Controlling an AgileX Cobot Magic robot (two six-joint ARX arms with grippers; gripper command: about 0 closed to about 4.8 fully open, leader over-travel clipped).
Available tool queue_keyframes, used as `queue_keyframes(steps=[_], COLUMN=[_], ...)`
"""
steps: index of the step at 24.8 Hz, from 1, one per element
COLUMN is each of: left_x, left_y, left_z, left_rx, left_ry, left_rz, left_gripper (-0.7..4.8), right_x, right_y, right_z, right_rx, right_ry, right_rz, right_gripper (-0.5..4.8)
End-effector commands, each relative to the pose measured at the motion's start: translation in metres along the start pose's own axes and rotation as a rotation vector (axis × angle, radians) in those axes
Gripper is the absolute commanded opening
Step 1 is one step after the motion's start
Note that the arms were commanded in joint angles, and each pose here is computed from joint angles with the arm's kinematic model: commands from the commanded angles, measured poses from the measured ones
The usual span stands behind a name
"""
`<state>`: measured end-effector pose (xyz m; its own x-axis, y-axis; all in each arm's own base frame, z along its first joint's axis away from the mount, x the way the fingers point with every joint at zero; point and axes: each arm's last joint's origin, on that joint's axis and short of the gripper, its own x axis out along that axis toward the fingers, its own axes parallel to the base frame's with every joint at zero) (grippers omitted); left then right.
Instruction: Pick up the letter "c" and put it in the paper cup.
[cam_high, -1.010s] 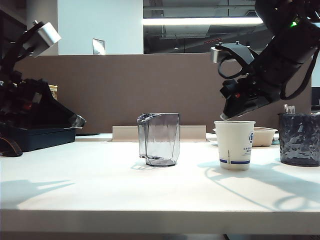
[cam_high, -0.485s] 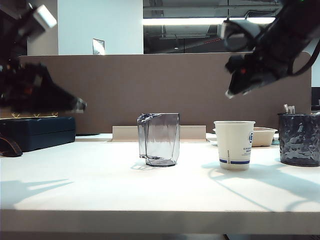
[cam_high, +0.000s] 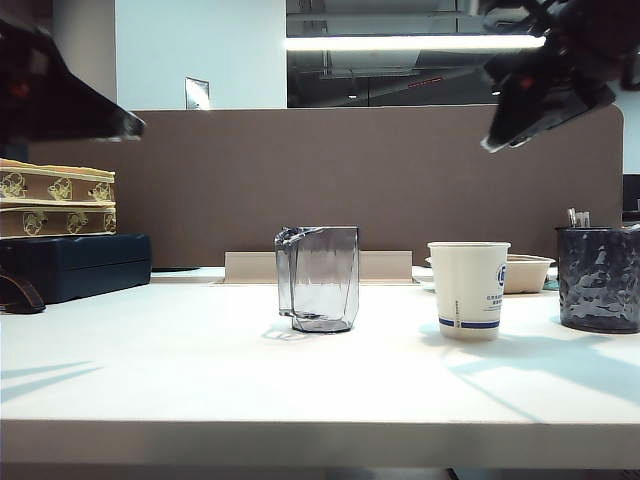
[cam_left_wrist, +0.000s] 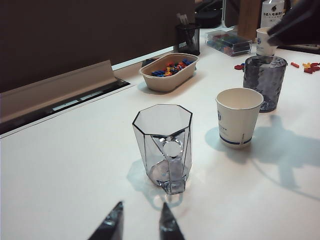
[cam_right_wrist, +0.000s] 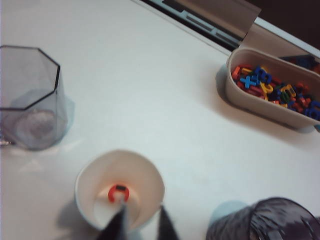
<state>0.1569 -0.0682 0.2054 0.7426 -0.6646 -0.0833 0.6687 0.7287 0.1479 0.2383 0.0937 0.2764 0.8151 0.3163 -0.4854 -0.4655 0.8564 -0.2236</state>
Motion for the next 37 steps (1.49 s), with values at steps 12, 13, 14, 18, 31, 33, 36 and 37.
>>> queue_keyframes(steps=[12, 13, 14, 18, 31, 33, 36, 37], left_x=[-0.051, -0.054, -0.057, -0.064, -0.071, -0.072, -0.072, -0.072], left_y=[-0.018, -0.02, -0.021, -0.023, -0.023, -0.023, -0.023, -0.023], left_z=[0.008, 0.008, 0.008, 0.009, 0.019, 0.02, 0.02, 0.02], left_rx=[-0.026, -0.026, -0.025, -0.021, -0.041, -0.041, -0.073, -0.079], left_ry=[0.054, 0.053, 0.053, 0.044, 0.112, 0.111, 0.107, 0.107], left_rz=[0.02, 0.02, 0.02, 0.042, 0.07, 0.071, 0.073, 0.073], left_gripper=[0.89, 0.88, 0.88, 0.87, 0.78, 0.64, 0.56, 0.51], right_x=[-0.047, -0.05, -0.053, -0.065, -0.102, -0.108, -0.119, -0.122], right_y=[0.001, 0.001, 0.001, 0.001, 0.006, 0.008, 0.01, 0.01], right_z=[-0.005, -0.006, -0.005, -0.003, -0.025, -0.033, -0.04, -0.041], right_rx=[0.051, 0.053, 0.054, 0.054, 0.077, 0.078, 0.078, 0.078], right_ry=[0.027, 0.022, 0.016, -0.022, -0.095, -0.104, -0.139, -0.148], right_rz=[0.007, 0.006, 0.004, -0.005, -0.02, -0.023, -0.031, -0.032], right_gripper=[0.2, 0.19, 0.17, 0.16, 0.08, 0.08, 0.08, 0.08])
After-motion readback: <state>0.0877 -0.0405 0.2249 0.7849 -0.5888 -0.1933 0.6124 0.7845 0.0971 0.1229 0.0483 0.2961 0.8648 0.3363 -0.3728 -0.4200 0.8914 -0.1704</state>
